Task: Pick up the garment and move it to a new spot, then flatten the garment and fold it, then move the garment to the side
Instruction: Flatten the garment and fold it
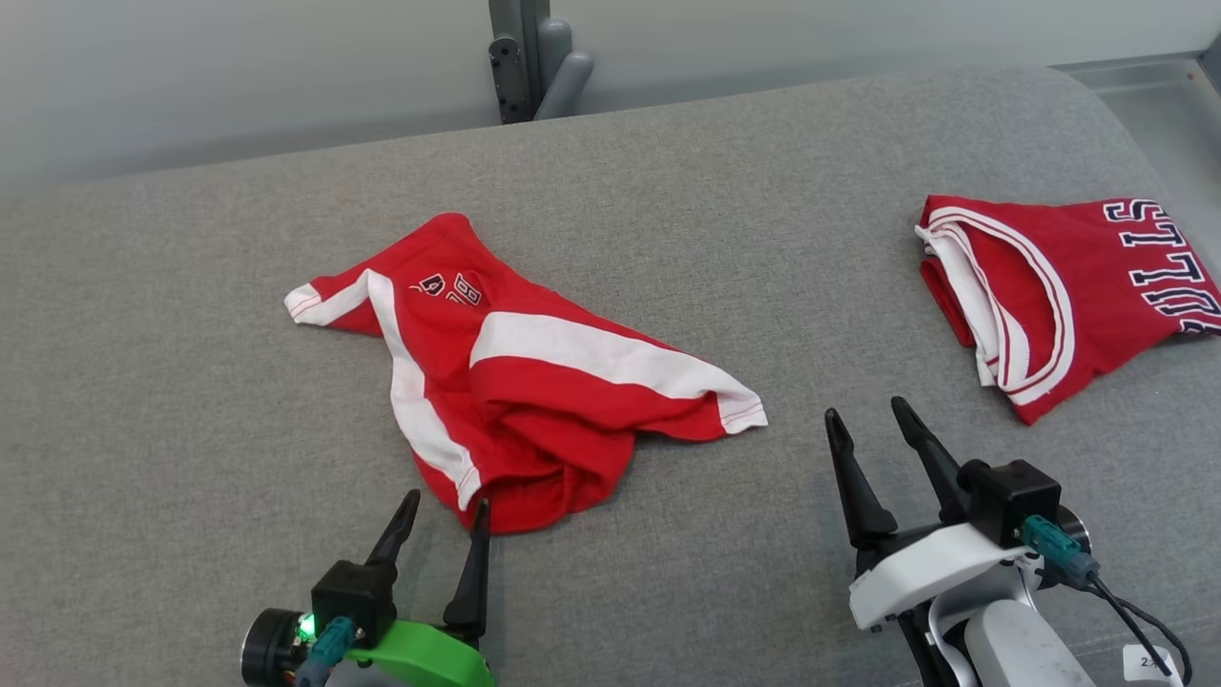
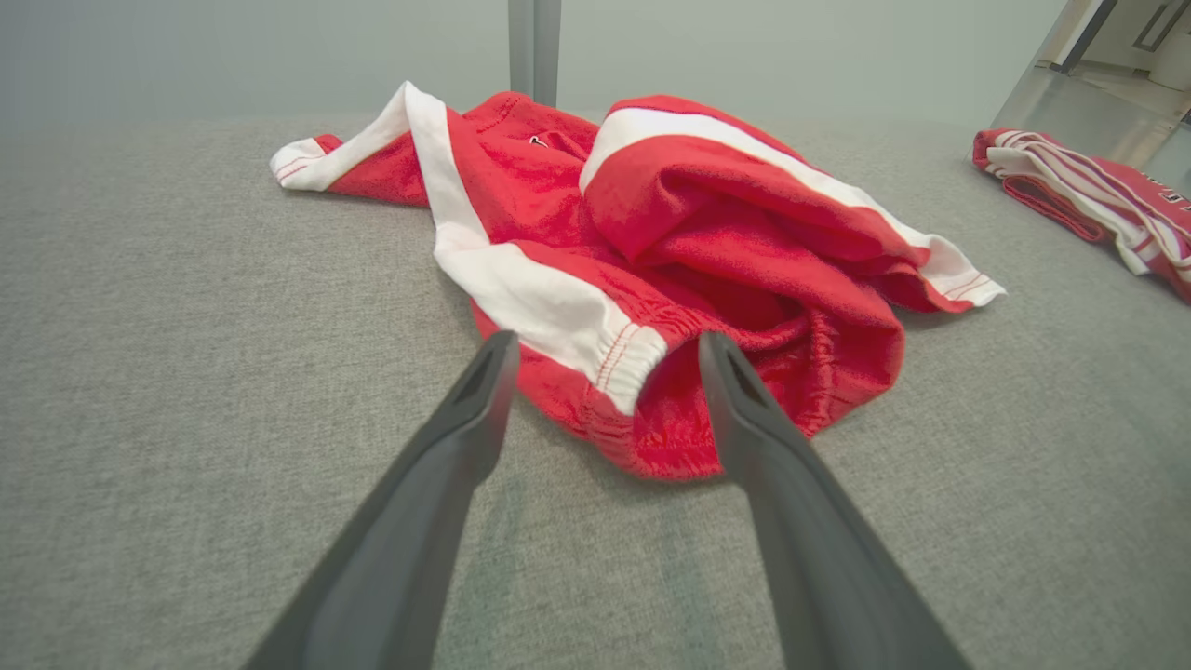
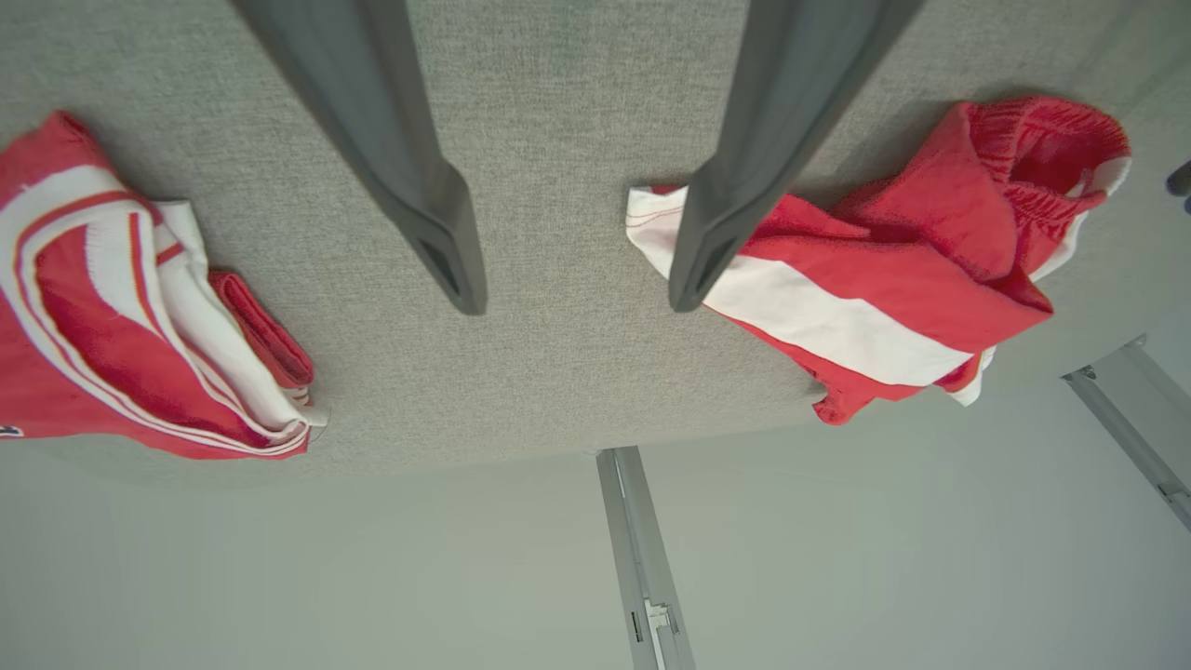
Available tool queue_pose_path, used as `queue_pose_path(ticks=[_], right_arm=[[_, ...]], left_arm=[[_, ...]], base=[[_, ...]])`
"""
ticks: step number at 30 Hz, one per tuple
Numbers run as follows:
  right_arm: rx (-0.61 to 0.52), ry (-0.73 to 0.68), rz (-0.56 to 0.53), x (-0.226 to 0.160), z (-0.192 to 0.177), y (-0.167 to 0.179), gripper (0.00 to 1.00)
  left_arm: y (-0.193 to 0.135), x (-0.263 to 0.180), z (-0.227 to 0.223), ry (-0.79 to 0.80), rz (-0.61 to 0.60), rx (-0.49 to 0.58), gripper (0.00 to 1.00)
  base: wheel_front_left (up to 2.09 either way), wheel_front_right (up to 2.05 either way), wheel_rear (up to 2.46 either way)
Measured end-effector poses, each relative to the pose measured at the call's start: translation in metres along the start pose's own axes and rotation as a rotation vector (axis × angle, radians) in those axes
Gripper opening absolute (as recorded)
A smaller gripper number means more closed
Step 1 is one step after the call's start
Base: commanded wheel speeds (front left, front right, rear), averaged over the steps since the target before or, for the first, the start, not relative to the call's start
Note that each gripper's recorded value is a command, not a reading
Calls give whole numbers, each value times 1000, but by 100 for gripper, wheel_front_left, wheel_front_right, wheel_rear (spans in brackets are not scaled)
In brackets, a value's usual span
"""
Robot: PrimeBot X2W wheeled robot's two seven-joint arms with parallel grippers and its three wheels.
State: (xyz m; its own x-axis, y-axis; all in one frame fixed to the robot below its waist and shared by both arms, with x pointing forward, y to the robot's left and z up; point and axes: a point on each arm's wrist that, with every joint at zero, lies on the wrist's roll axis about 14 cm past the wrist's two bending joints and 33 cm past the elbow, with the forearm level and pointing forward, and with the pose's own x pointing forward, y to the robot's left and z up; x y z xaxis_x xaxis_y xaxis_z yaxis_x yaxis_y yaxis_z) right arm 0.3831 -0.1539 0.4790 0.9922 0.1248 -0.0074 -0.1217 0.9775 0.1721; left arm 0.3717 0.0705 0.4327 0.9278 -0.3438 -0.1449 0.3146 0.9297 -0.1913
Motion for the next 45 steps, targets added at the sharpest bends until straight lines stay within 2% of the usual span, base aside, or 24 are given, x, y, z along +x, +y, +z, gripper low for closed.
queue_pose_path(ticks=[5,11,12,13,14,18,24,32,37,39,42,45], right_arm=[[-4,14,-25,1,-4,-9,100],[-11,29,-54,0,-9,-19,100],[-12,30,-55,0,-9,-20,100],[-12,30,-56,1,-9,-20,100],[-13,30,-57,1,-9,-21,100],[-15,28,-65,2,-8,-24,100],[-1,17,-68,1,-5,-23,100],[21,1,-49,-1,0,-16,100],[29,9,-61,-3,-3,-19,100],[31,20,-67,-4,-7,-21,100],[32,30,-70,-2,-10,-22,100],[31,36,-70,3,-13,-23,100]], left_arm=[[-10,11,-17,55,-28,13,100],[-3,22,-26,86,-8,31,98],[-2,24,-26,86,-4,30,64],[-1,26,-26,86,-3,30,19],[0,27,-26,87,-1,29,0],[3,37,-11,38,3,28,0],[-8,51,45,-129,-60,71,0],[-84,70,130,-362,-321,181,0],[-140,67,184,-509,-500,152,0],[-143,69,201,-547,-513,117,0],[-133,77,205,-549,-501,122,0],[-97,93,196,-506,-428,152,0]], base=[[0,0,0],[0,0,0],[0,0,0],[0,0,0],[0,0,0],[0,0,0],[0,0,0],[0,0,0],[0,0,0],[0,0,0],[0,0,0],[0,0,0]])
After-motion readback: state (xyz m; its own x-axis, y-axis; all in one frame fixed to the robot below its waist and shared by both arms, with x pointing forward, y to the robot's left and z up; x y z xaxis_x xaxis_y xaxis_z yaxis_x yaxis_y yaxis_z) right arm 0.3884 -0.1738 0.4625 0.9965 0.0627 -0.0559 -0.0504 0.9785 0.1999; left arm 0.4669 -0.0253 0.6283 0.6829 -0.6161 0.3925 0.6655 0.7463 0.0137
